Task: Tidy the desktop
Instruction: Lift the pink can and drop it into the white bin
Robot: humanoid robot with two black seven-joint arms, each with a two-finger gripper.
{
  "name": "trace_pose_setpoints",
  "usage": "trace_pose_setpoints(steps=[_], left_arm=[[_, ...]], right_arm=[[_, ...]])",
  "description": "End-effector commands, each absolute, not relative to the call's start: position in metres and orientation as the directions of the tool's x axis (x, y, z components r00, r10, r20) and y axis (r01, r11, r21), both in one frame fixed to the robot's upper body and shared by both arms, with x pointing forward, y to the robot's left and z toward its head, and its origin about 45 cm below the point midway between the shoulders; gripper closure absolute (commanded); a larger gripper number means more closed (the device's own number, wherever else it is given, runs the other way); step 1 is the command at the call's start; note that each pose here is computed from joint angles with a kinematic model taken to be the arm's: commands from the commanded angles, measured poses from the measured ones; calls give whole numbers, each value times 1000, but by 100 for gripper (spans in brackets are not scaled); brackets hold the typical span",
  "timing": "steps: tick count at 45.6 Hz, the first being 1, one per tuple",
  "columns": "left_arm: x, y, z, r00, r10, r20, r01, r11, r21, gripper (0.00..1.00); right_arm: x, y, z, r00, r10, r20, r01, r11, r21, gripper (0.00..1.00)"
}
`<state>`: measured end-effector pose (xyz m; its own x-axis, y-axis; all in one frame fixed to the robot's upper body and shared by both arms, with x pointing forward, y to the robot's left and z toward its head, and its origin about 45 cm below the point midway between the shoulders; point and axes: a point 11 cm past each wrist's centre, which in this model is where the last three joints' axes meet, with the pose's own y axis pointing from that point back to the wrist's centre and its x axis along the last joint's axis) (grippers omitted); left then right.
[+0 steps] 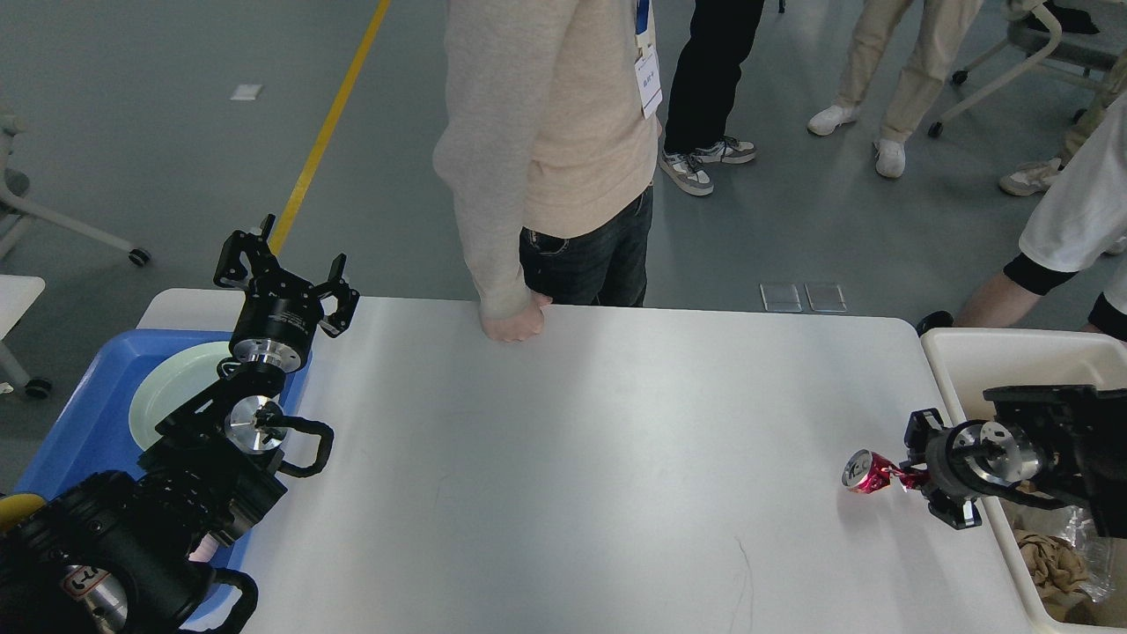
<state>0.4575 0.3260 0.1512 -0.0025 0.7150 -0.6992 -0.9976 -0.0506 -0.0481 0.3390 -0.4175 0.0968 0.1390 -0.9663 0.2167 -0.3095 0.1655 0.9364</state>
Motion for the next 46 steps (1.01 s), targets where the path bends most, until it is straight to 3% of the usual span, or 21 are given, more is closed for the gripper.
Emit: trace_pose_setpoints(steps=[1, 12, 25, 32, 39, 46], left_arm=[[458, 326, 151, -2, 715, -699, -998, -50, -48, 4], [457, 326, 151, -3, 714, -700, -998, -51, -48, 4], [458, 326, 151, -2, 715, -699, -998, -50, -48, 4], [457, 326, 151, -3, 714, -700, -998, -51, -48, 4], [458, 326, 151, -2, 715, -699, -998, -50, -48, 4], [458, 326, 151, -2, 715, -699, -998, -50, -48, 4]], right_arm=[[368, -419, 141, 184, -947, 264, -388, 176, 904, 100], [421, -416, 264, 305, -880, 365, -560, 144, 816, 100], [437, -395, 363, 445, -805, 393, -648, 13, 761, 100], [441, -415, 359, 402, -776, 486, -667, 116, 736, 100], [429, -480, 303, 243, -767, 593, -619, 348, 704, 100], [410, -532, 270, 173, -726, 666, -556, 486, 674, 100]])
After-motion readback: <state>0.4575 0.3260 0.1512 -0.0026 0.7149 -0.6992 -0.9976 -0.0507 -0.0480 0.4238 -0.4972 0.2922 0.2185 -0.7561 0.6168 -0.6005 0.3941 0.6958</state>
